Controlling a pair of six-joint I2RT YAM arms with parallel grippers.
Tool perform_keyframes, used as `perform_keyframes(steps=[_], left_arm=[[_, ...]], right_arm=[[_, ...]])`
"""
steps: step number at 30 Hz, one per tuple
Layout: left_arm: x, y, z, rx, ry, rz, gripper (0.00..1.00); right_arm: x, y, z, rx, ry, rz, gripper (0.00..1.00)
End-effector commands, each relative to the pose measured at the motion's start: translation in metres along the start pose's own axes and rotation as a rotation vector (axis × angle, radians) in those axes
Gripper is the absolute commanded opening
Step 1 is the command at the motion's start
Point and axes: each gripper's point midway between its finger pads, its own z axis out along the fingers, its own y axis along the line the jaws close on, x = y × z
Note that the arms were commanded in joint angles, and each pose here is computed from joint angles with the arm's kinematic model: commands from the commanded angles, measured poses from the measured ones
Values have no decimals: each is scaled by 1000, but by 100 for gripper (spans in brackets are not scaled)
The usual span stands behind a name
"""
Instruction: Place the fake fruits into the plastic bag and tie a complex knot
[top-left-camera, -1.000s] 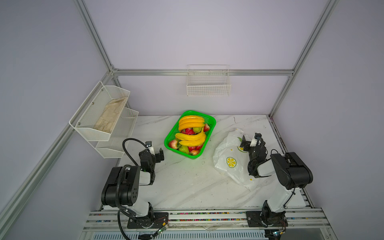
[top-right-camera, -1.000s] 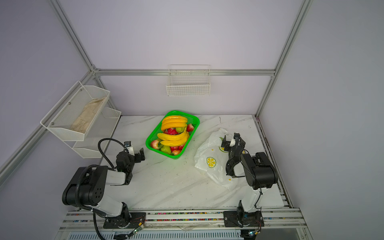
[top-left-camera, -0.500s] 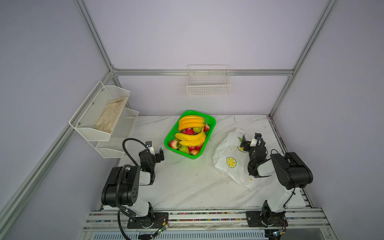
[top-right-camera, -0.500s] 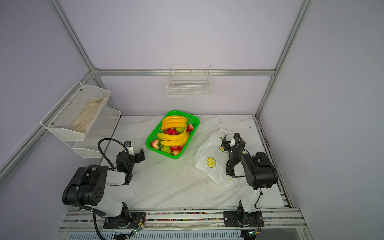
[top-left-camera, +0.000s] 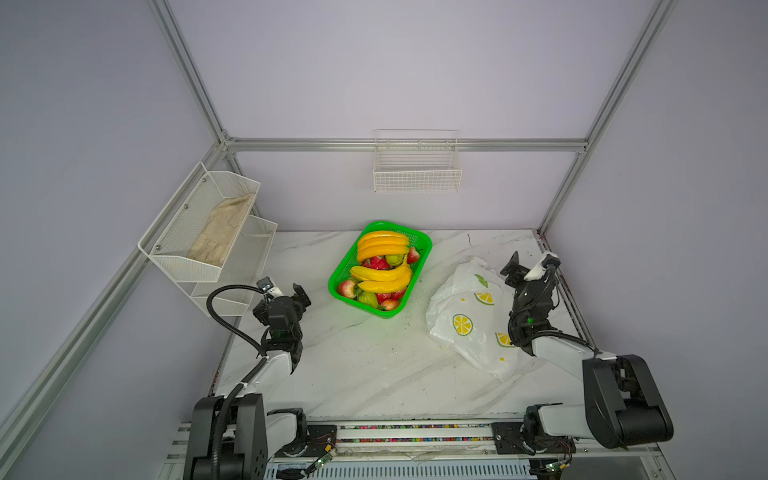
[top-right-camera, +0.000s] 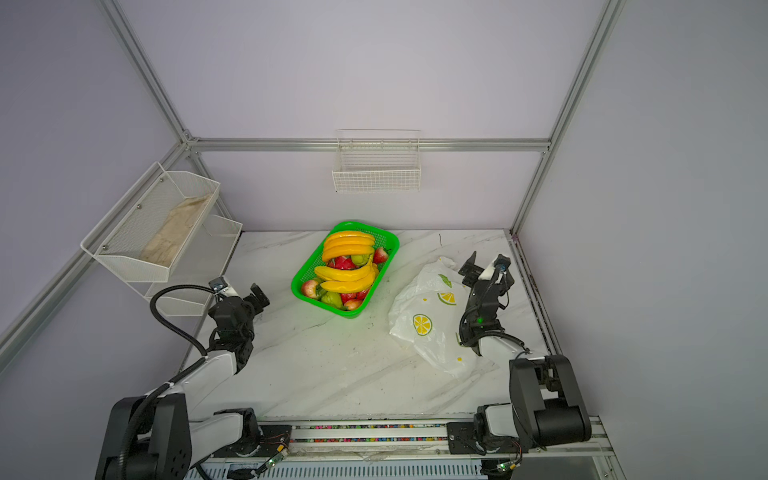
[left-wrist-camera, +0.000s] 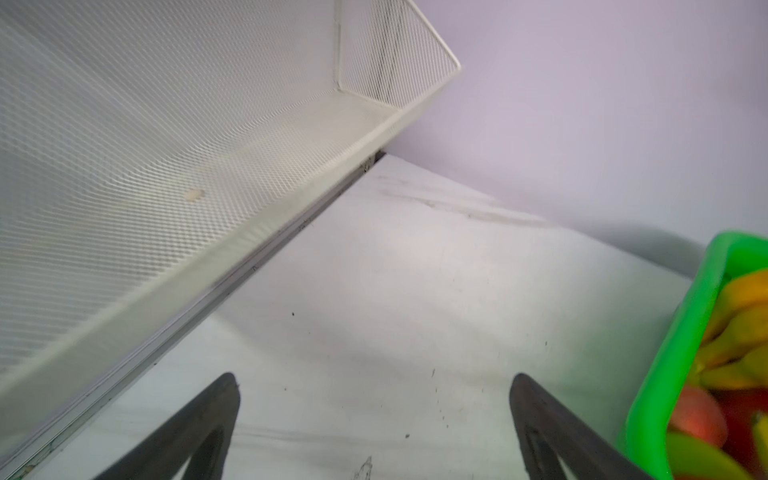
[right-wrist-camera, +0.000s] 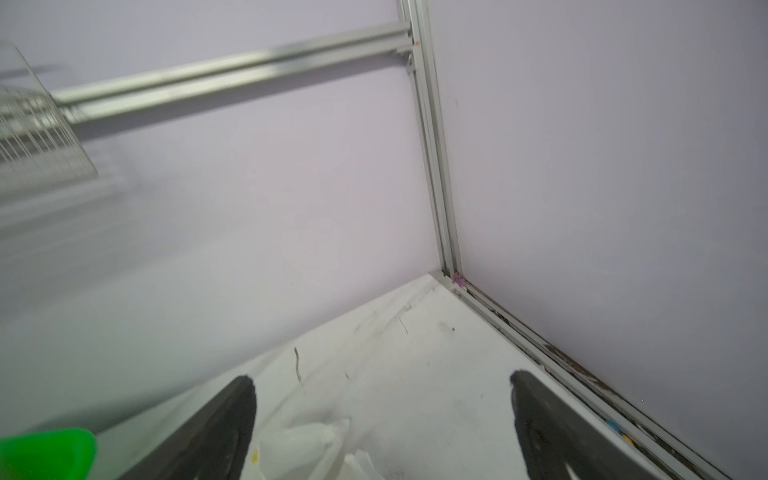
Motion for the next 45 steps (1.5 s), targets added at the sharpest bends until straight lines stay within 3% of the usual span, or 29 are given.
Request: perform_keyframes(steps=[1, 3, 6, 12, 19, 21, 24, 27, 31, 35, 38, 41, 45], left_arm=[[-13, -29, -11, 130, 113, -148, 100], [-21, -69, -23, 326, 158, -199, 100], [-28, -117, -45, 504, 221, -214, 100], [-25, -193, -81, 669, 345, -56, 100], [-7, -241, -105, 772, 410, 35, 100], [-4, -246, -108, 789, 424, 43, 100], [-1, -249, -112, 800, 437, 48, 100], [-1, -248, -118, 806, 443, 46, 100], [6, -244, -126, 812, 468, 24, 100], [6, -239, -131, 815, 467, 20, 100], [0, -239, -135, 824, 455, 21, 100], [-4, -238, -138, 830, 448, 20, 100], [-7, -238, -141, 839, 445, 18, 99]], right_arm=[[41, 16, 2, -14, 259, 47, 97], [66, 41, -1, -36, 393, -12, 97], [104, 62, -6, -75, 579, -106, 97], [150, 58, -15, -88, 804, -264, 97], [196, 65, -9, -106, 892, -233, 97], [208, 68, -2, -120, 909, -244, 85], [215, 63, 9, -132, 920, -257, 41], [190, 62, 18, -187, 888, -247, 0], [119, 64, 28, -246, 747, -297, 0], [81, 97, 18, -438, 725, -297, 0], [76, 143, -11, -728, 783, -251, 0], [77, 191, -58, -958, 832, -282, 0], [95, 186, -96, -931, 935, -434, 0]])
